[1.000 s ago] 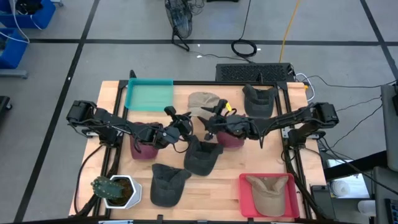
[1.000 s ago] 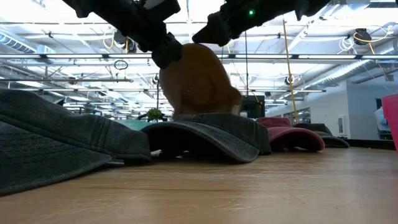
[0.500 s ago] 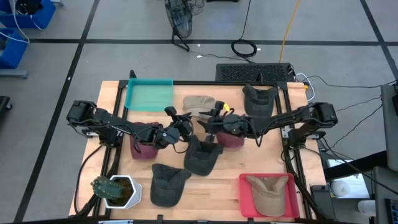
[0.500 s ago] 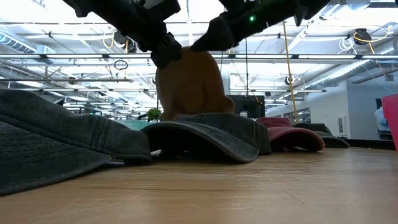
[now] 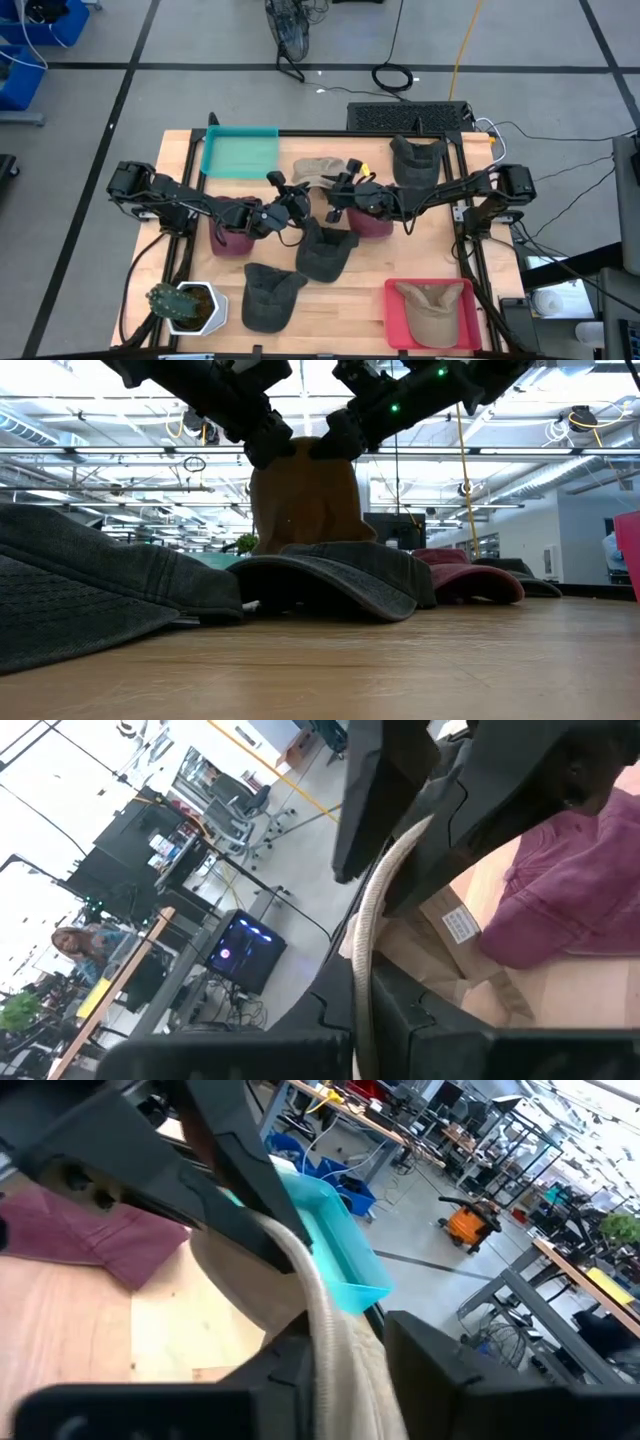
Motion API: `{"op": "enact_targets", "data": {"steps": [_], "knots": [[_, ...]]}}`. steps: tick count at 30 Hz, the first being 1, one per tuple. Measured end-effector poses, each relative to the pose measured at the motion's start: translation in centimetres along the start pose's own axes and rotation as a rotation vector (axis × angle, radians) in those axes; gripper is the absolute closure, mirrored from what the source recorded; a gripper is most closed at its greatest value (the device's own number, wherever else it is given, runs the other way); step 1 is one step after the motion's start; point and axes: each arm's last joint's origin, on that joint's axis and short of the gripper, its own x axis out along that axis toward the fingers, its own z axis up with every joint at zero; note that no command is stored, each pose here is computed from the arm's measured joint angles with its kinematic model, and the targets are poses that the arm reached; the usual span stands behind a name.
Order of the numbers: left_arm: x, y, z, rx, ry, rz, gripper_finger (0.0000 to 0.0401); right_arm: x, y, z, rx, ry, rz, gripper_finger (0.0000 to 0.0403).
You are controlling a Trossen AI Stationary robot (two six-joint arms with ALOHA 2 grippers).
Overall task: Pick & Place hat
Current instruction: Put the brown cap into the pink bin
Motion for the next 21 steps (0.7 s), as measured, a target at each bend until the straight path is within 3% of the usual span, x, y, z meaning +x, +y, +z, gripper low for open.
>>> {"op": "enact_targets", "data": {"steps": [5,21], "knots": [[-0.03,0.05,0.08,0.009,-0.003,0.002,0.0357,0.04,0.00,0.04,-0.014,-0.015,0.021,0.0390],[-0.52,0.10,0.51,-0.008,-0.002,0.073,0.0358,-0.12,-0.31,0.60,-0.034,-0.064,0.019,0.0397]]}}
